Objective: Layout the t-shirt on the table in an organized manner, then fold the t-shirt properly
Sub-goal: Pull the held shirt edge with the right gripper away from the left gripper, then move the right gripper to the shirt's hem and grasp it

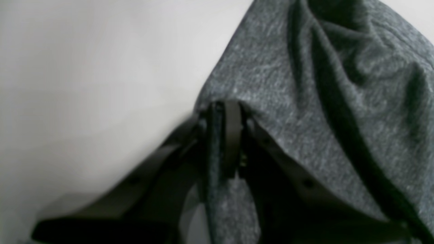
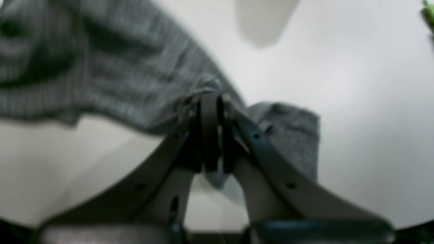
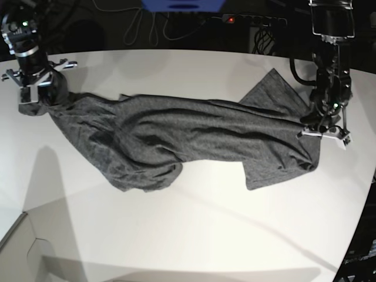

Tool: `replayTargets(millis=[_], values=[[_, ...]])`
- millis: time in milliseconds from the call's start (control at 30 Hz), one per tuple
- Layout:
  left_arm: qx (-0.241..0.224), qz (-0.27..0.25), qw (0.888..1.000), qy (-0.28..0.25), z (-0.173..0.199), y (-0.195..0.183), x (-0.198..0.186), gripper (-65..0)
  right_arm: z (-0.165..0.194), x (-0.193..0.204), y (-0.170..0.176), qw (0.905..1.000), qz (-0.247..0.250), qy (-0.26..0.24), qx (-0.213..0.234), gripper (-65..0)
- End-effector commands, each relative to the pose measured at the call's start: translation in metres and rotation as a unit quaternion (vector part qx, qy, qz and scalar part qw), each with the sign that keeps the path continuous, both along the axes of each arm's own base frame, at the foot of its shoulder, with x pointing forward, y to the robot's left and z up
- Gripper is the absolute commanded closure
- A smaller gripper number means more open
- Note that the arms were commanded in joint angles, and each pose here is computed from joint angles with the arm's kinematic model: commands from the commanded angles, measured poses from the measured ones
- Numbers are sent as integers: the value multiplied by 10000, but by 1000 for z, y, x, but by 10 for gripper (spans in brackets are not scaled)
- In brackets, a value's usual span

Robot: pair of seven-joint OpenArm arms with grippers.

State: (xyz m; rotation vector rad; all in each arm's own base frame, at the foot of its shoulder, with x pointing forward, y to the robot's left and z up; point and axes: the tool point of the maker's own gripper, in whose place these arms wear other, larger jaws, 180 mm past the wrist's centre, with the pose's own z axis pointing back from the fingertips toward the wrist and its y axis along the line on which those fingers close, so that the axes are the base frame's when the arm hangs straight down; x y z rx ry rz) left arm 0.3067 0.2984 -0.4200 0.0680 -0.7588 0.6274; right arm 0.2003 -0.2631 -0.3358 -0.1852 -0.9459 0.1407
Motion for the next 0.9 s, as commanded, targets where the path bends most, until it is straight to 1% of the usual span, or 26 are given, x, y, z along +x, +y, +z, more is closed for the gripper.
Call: replayTargets(millis=[0, 100, 167, 233, 300, 367, 433, 500, 567, 633, 767, 833, 867], values=[[166, 39, 9996, -237, 16, 9, 10, -66, 7, 6, 2, 9998, 119, -126, -132, -22], [169, -12, 9992, -373, 25, 6, 15, -66, -9, 2, 8, 9980, 285, 348, -442, -100], [172, -98, 9984, -526, 37, 0, 18, -66, -11, 1, 8, 9973, 302, 441, -509, -131], [195, -224, 9964, -788, 55, -8, 21, -66, -1, 1, -3, 9981, 119, 277, -529, -141], [104, -221, 9943, -1041, 73, -11, 19, -66, 14, 6, -14, 9990, -90, -28, -434, -142], [-258, -178, 9915, -1261, 83, -21, 19, -66, 28, 7, -28, 9982, -352, -318, -359, -143], [-466, -157, 9900, -1320, 83, -29, 19, -66, 38, 12, -37, 9967, -508, -551, -306, -143], [-525, -143, 9912, -1208, 73, -34, 17, -66, 48, 17, -45, 9947, -638, -736, -328, -143], [-639, 4, 9934, -951, 49, -37, 11, -66, 54, 24, -47, 9934, -673, -869, -341, -144], [-605, 130, 9960, -637, 25, -34, 2, -66, 60, 33, -45, 9925, -629, -992, -338, -144], [-190, 251, 9995, -88, -7, -16, -13, -66, 80, 61, -43, 9878, -600, -1395, -333, -144], [-15, 320, 9994, 125, -18, -5, -22, -66, 81, 84, -30, 9884, -393, -1424, -354, -144], [129, 315, 9992, 194, -18, 4, -25, -66, 77, 95, -24, 9895, -297, -1362, -391, -144]])
